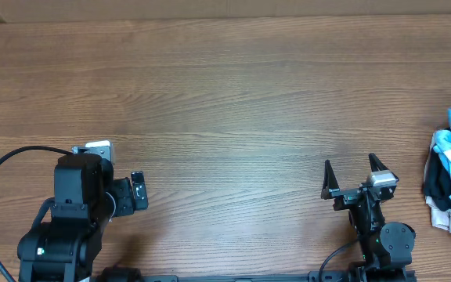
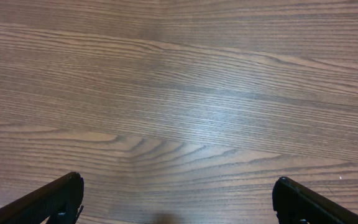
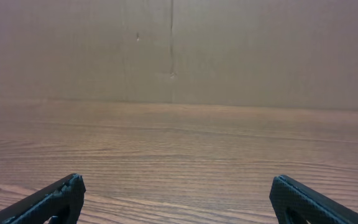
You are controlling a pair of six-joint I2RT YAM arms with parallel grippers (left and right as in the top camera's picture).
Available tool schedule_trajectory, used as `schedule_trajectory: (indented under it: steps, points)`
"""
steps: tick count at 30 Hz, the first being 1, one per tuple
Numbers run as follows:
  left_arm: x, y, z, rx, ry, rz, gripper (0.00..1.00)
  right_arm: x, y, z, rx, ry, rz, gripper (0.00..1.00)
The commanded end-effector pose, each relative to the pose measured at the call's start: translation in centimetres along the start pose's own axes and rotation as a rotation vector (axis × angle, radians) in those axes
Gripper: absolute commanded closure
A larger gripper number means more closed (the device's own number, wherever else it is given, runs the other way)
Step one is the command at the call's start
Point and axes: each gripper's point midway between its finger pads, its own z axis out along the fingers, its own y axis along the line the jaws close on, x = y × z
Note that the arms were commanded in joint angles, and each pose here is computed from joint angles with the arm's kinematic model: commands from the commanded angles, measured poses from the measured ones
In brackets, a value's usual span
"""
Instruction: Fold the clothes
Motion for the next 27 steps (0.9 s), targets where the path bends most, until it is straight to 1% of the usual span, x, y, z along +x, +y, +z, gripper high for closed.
schedule_trajectory:
  steps: [1,11,14,16,19,21,24,26,27]
  points:
    - [0.1,0.3,0.1,-0.015,0.001,-0.014,0.0,0.1,0.0,0.0,0.004,-0.008,0.002,0.0]
    - [0.1,0.3,0.0,-0.015,-0.002,-0.014,0.0,0.1,0.0,0.0,0.004,-0.008,0.002,0.0]
    - [1.6,0.8,-0.6,-0.031,0.029,0.011,0.0,0.1,0.0,0.0,0.004,-0.008,0.002,0.0]
    - [2.5,1.1,-1.6,-0.025,0.003,0.006,0.0,0.1,0.0,0.0,0.004,-0.008,0.002,0.0]
    - [2.7,1.6,-2.4,-0.026,-0.08,-0.021,0.0,0.1,0.0,0.0,0.004,-0.008,0.002,0.0]
    - [2.3,2.0,-2.3,-0.027,-0.168,-0.046,0.0,0.1,0.0,0.0,0.004,-0.008,0.002,0.0]
    - [1.8,2.0,-0.6,-0.007,-0.323,-0.074,0.0,0.1,0.0,0.0,0.004,-0.008,0.002,0.0]
    - [1.5,1.5,0.7,0.033,-0.412,-0.074,0.0,0.1,0.0,0.0,0.004,-0.008,0.002,0.0]
    - [1.2,1.0,1.5,0.065,-0.48,-0.073,0.0,0.1,0.0,0.0,0.004,-0.008,0.002,0.0]
